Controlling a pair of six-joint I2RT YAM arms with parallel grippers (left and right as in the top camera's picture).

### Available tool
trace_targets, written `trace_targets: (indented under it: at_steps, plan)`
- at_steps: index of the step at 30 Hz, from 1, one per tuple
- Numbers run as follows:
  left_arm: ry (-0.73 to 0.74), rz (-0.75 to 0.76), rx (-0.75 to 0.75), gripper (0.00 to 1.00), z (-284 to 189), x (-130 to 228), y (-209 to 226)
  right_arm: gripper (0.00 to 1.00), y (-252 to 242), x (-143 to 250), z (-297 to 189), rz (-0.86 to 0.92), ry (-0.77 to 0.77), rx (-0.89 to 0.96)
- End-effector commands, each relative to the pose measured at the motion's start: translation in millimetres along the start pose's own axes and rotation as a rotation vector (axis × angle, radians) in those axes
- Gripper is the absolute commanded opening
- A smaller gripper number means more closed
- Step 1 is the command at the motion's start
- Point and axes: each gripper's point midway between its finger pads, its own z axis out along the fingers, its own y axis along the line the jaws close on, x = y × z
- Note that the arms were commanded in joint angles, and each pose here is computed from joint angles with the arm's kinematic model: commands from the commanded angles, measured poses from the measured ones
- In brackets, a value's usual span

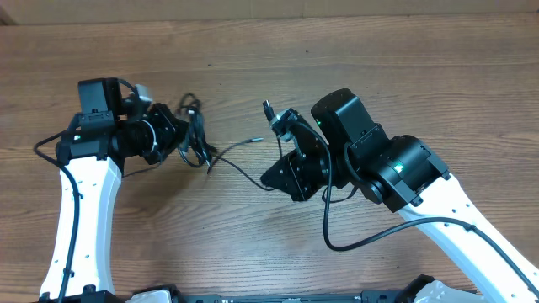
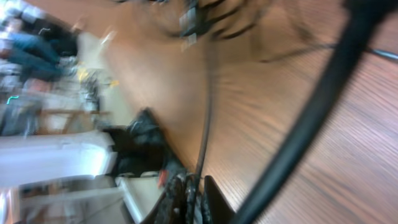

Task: Untangle cables

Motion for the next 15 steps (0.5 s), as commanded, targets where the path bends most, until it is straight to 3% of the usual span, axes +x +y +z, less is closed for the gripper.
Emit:
trace_targets:
  at_steps: [1, 3, 7, 10, 15]
  plan:
    - [0.176, 0.282, 0.246, 0.04, -5.5, 39.8, -44.7, 0.49, -28.0, -14.9, -8.8, 0.123, -0.095, 0.186]
    - [0.185, 0.308, 0.249, 0.04, -3.9, 43.6, -46.4, 0.64, -27.7, -16.6, -8.8, 0.136, -0.103, 0.184]
    - [0.199, 0.320, 0.254, 0.04, -1.2, 49.1, -50.6, 0.68, -26.3, -17.0, -8.6, 0.164, -0.106, 0.174]
    - [0.209, 0.191, 0.233, 0.04, -0.4, 48.2, -50.0, 0.66, -25.5, -16.9, -8.4, 0.232, -0.110, 0.167]
    - [0.150, -0.005, 0.109, 0.04, 5.0, 35.0, -33.1, 0.82, -23.9, -22.3, -8.6, 0.355, -0.141, 0.149]
